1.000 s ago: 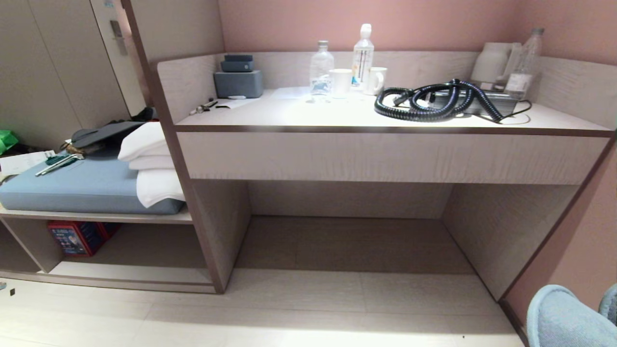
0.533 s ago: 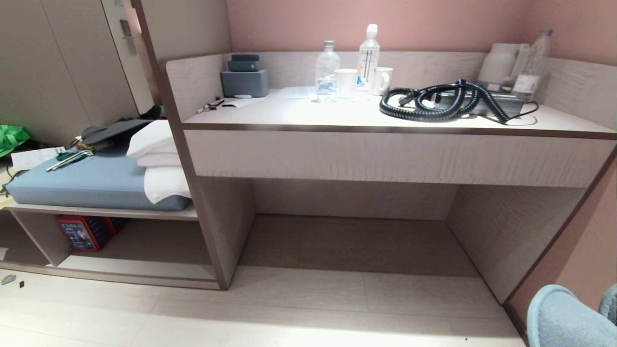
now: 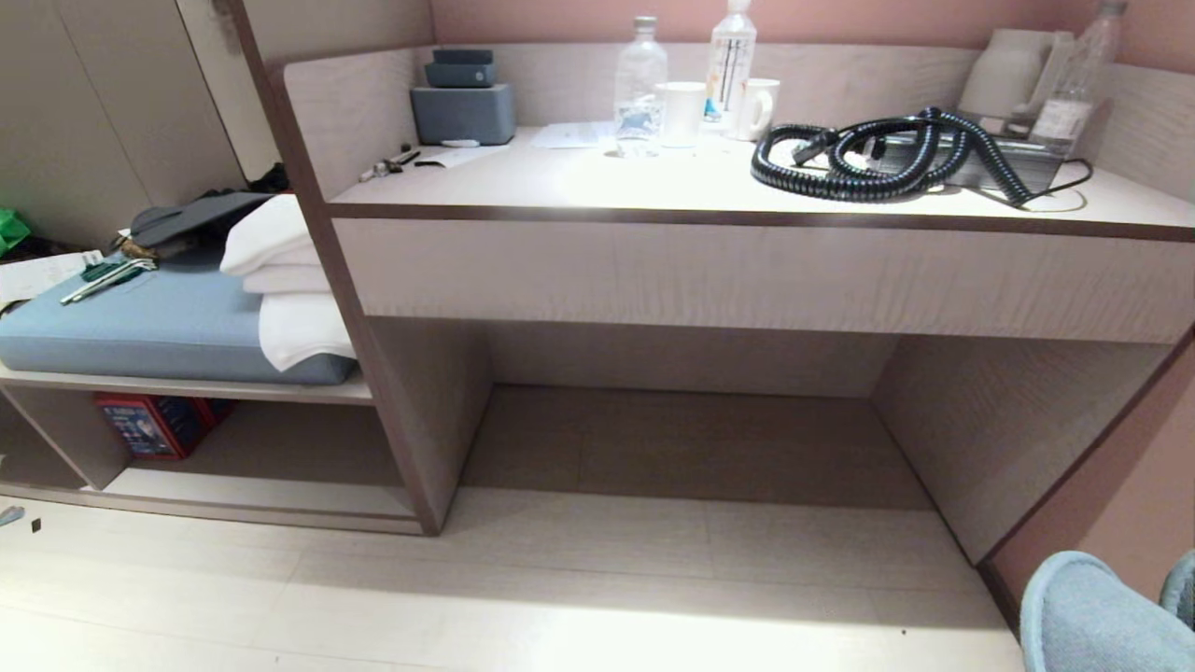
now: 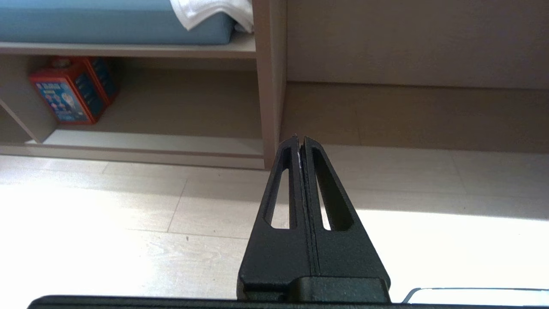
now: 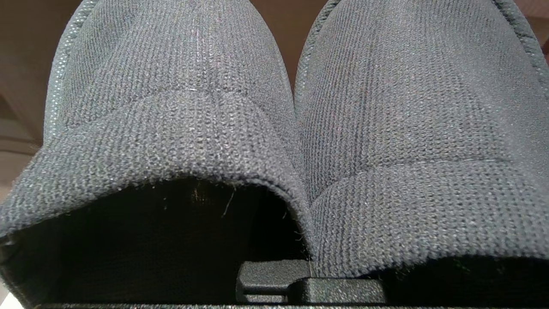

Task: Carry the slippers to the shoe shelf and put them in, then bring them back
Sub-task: Place the slippers on the floor

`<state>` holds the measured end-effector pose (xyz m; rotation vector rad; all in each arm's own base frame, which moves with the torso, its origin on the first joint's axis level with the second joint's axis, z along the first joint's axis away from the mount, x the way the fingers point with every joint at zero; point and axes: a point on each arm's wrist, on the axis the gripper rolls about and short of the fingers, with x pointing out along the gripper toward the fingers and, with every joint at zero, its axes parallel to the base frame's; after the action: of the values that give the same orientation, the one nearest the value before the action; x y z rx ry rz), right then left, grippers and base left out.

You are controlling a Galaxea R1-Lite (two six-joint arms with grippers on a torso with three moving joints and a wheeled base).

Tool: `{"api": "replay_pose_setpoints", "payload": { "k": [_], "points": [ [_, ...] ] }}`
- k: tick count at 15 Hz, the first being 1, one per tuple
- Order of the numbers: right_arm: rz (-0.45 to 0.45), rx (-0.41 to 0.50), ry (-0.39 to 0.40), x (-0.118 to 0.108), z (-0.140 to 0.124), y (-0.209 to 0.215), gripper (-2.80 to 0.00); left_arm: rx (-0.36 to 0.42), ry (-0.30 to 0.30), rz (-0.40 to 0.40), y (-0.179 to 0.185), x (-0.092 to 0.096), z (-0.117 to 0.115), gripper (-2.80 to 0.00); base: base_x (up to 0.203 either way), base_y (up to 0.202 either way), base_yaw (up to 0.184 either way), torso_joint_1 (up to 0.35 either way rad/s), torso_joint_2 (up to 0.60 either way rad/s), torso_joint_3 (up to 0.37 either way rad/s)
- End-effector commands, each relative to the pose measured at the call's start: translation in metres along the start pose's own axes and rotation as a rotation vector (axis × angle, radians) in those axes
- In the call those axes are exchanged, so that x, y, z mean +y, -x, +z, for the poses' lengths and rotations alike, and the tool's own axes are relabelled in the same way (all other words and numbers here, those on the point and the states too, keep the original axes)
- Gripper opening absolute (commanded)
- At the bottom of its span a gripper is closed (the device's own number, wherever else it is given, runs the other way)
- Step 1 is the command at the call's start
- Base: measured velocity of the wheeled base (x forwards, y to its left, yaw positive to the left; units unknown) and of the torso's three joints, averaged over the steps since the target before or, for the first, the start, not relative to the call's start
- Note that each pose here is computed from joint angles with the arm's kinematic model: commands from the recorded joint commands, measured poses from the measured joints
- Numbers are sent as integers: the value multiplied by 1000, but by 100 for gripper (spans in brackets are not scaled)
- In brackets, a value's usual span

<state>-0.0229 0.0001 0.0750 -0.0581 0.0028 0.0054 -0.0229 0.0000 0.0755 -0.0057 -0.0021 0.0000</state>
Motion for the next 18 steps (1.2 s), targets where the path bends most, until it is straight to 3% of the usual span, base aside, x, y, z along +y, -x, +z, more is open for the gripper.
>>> {"api": "replay_pose_setpoints", "payload": {
  "k": [1, 18],
  "points": [
    [1, 2, 1, 0, 0, 0, -280, 1, 0, 0, 0, 0, 0, -280, 0, 0, 0, -2, 2, -212],
    [2, 2, 18, 0, 0, 0, -280, -1, -1, 0, 0, 0, 0, -280, 0, 0, 0, 4, 2, -200]
  ]
}}
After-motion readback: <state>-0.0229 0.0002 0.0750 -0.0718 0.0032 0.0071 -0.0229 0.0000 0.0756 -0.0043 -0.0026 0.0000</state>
